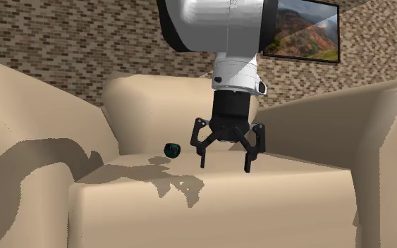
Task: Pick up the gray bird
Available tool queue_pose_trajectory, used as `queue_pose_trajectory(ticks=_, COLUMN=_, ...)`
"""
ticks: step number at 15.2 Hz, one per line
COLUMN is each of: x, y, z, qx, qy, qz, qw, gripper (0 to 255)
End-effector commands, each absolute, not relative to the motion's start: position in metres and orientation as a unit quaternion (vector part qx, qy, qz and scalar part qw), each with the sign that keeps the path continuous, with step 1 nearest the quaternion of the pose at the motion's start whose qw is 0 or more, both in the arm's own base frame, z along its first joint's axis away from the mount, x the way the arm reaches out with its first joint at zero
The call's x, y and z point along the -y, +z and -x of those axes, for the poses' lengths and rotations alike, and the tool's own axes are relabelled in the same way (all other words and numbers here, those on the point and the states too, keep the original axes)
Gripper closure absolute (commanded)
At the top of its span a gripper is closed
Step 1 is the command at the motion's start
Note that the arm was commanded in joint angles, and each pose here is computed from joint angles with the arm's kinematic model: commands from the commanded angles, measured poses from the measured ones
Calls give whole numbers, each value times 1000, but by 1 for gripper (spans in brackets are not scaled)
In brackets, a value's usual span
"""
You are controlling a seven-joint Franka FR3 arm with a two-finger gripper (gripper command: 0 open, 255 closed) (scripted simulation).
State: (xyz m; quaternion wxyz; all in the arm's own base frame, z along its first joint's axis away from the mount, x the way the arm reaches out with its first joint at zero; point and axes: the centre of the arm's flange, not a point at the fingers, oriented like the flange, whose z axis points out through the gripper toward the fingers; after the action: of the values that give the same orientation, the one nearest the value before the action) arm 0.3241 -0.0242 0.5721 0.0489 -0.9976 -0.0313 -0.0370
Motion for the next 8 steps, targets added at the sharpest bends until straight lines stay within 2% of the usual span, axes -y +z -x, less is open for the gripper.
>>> queue_pose_trajectory(ticks=1, x=24, y=572, z=-324, qx=31, qy=-37, qz=998, qw=49, gripper=0)
queue_pose_trajectory(ticks=8, x=-26, y=590, z=-409, qx=38, qy=-8, qz=998, qw=51, gripper=0)
